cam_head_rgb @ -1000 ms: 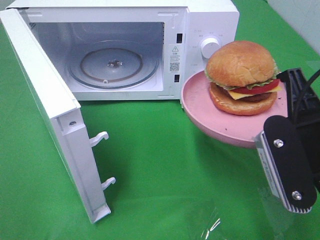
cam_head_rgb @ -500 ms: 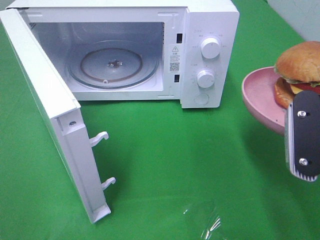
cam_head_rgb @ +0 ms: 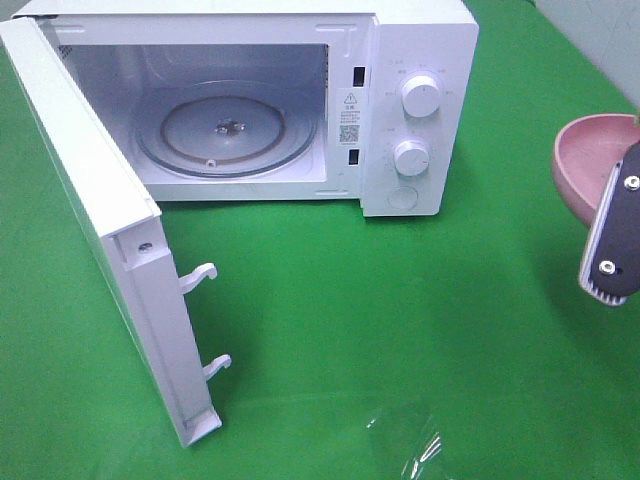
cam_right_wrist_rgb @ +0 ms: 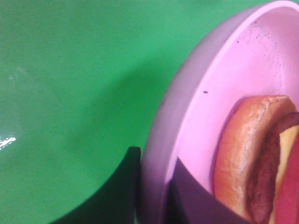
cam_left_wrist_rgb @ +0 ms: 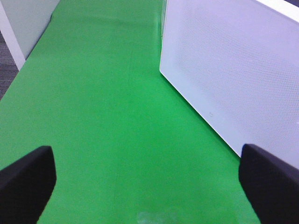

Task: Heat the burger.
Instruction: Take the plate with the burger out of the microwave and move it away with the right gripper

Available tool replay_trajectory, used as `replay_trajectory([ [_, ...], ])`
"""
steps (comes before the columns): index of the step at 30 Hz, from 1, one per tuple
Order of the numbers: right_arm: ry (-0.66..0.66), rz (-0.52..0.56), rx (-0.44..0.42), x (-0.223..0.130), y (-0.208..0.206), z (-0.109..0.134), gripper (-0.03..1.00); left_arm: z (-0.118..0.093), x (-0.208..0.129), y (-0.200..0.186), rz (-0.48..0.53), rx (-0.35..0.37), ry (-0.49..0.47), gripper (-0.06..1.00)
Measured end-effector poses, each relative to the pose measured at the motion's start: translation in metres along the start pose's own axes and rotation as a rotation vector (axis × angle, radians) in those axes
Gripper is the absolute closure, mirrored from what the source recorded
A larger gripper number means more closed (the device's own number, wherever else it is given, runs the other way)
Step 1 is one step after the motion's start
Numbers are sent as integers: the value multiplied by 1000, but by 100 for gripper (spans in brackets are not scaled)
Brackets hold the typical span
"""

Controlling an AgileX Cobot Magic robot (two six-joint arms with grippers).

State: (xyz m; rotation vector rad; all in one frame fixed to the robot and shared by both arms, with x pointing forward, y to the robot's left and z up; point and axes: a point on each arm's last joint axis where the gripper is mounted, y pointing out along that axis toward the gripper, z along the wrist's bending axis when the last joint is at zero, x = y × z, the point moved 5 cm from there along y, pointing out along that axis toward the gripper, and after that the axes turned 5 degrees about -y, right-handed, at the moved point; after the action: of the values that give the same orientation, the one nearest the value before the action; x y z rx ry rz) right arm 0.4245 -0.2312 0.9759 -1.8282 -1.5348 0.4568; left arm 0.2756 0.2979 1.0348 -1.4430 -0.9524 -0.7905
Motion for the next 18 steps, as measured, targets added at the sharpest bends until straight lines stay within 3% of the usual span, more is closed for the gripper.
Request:
replay_trajectory([
  [5, 27, 39, -34, -1, 6, -4, 86, 0, 0, 0, 0, 0, 0, -4],
  [18, 127, 155, -18, -2, 26, 4, 86, 0, 0, 0, 0, 0, 0, -4],
])
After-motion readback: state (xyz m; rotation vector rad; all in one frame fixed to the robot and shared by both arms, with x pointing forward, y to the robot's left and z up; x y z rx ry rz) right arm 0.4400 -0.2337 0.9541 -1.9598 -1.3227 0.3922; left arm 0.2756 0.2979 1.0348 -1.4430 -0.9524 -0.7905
